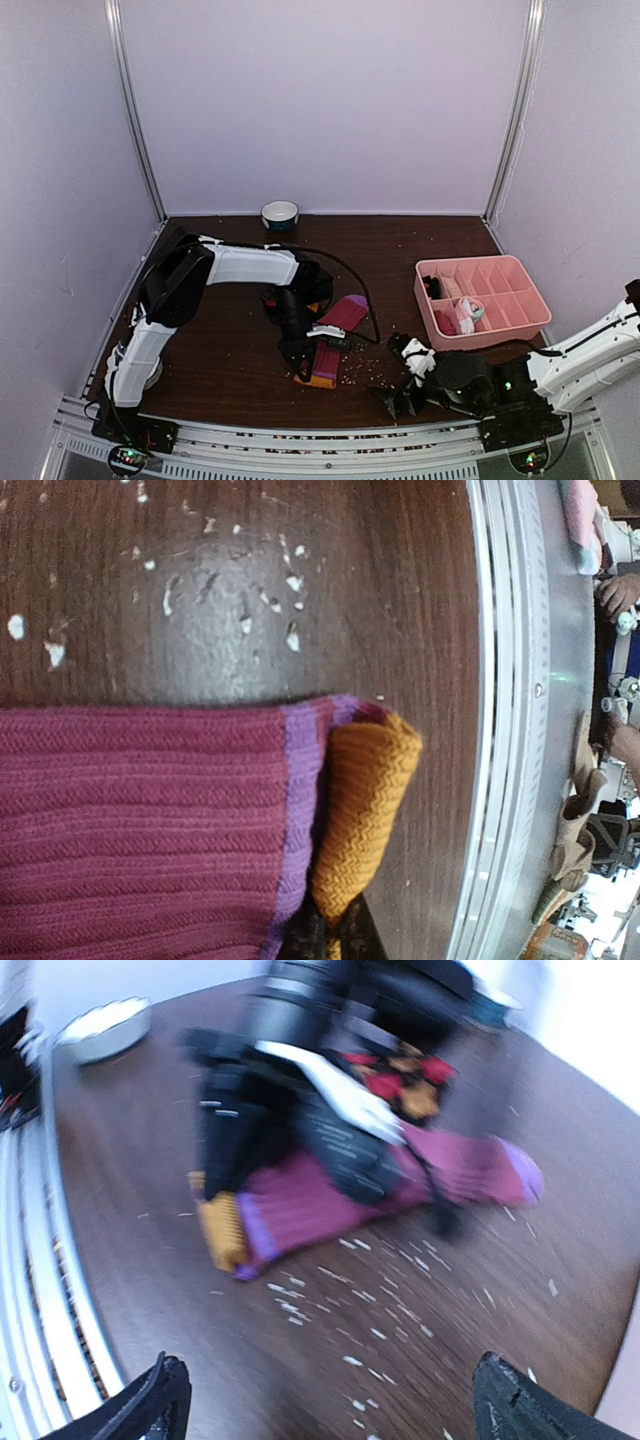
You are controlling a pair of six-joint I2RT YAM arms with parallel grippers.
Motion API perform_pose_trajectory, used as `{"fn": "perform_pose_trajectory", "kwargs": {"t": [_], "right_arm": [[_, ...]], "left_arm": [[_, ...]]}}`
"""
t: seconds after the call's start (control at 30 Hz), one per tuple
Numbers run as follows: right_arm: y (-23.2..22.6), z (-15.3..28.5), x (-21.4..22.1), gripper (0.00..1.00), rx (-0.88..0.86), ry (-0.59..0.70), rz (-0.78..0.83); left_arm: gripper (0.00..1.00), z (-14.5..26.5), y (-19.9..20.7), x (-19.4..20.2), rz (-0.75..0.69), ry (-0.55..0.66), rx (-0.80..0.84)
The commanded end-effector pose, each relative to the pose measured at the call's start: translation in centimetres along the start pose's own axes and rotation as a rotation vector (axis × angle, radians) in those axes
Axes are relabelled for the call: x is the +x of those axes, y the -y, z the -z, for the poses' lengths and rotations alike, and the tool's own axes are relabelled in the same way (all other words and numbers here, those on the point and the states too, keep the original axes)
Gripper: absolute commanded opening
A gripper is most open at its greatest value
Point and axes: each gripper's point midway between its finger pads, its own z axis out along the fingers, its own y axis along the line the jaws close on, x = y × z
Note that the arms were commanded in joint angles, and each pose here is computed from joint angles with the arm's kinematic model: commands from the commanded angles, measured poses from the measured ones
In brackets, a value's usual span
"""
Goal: Roll the socks
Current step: Roll the sock.
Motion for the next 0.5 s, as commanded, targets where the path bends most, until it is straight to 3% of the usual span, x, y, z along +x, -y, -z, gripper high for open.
{"fn": "perform_pose_trajectory", "kwargs": {"t": [0.0,0.2,0.33,0.47], "right_arm": [[-4.7,-0.9,-0.9,0.95,-0.103,0.016,0.376],[-9.2,-5.2,-0.8,0.78,-0.187,-0.032,0.600],[-10.3,-7.9,-0.1,0.55,-0.240,-0.077,0.660],[-10.6,-9.5,0.2,0.50,-0.262,-0.094,0.701]], "left_arm": [[0.00,-0.8,-0.5,0.1,0.053,-0.014,0.037],[0.00,-1.2,-1.2,0.2,0.093,-0.029,0.033],[0.02,-1.3,-1.3,0.4,0.103,-0.034,0.032],[0.03,-1.4,-1.3,0.4,0.107,-0.038,0.039]]}}
